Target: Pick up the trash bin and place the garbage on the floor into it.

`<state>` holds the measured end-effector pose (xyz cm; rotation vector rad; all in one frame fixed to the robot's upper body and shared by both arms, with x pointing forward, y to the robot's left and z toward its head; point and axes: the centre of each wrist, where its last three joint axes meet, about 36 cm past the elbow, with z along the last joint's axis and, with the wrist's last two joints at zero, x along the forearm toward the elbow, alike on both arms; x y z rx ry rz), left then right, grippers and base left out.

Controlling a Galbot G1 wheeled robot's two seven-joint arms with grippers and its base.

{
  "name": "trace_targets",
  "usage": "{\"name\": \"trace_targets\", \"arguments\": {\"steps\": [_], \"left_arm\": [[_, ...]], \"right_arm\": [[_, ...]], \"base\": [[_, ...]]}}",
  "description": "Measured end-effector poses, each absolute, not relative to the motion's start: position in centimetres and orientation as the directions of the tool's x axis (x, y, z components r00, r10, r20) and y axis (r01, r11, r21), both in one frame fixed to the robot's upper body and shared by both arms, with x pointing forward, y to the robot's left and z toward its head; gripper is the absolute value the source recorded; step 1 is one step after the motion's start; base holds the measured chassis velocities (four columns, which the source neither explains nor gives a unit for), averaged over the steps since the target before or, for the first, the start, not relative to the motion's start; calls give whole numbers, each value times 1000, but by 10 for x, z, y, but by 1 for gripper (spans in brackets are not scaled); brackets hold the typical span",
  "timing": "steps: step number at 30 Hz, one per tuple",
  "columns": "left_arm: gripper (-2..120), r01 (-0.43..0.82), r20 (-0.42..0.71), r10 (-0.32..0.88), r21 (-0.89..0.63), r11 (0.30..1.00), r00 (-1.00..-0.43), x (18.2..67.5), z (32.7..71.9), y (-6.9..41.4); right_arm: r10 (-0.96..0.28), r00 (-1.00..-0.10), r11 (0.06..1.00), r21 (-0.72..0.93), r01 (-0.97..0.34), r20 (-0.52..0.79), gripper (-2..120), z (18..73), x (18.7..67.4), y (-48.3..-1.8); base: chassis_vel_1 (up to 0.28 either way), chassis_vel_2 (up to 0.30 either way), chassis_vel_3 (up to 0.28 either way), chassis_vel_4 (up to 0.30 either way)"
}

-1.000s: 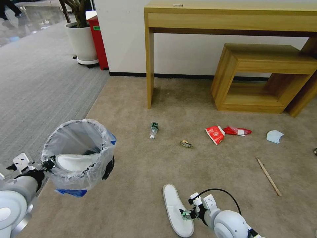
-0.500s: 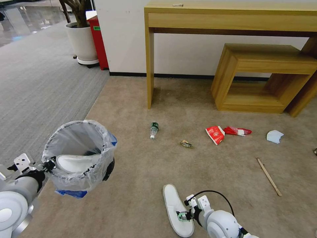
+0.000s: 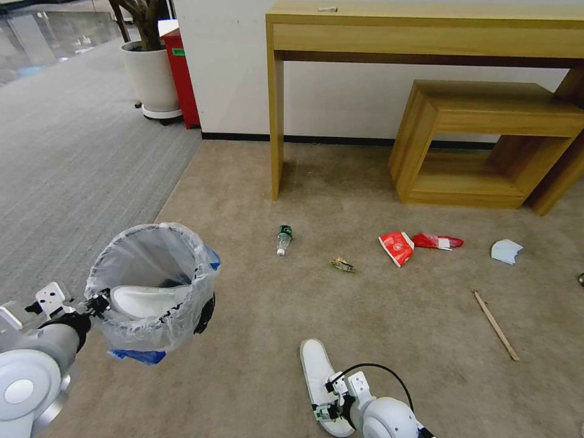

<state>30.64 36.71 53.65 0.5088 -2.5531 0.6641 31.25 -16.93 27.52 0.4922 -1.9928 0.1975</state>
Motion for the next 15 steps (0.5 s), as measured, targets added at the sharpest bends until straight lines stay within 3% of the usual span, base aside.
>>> {"name": "trace_targets", "arguments": {"steps": [15], "left_arm": [[0,-448,507,-230,-363,817,-831,307,535,365]], "right_arm": [[-227,-406,913,48,-405,885,47,276,317,-178]], "base": [[0,0,0,0]]}}
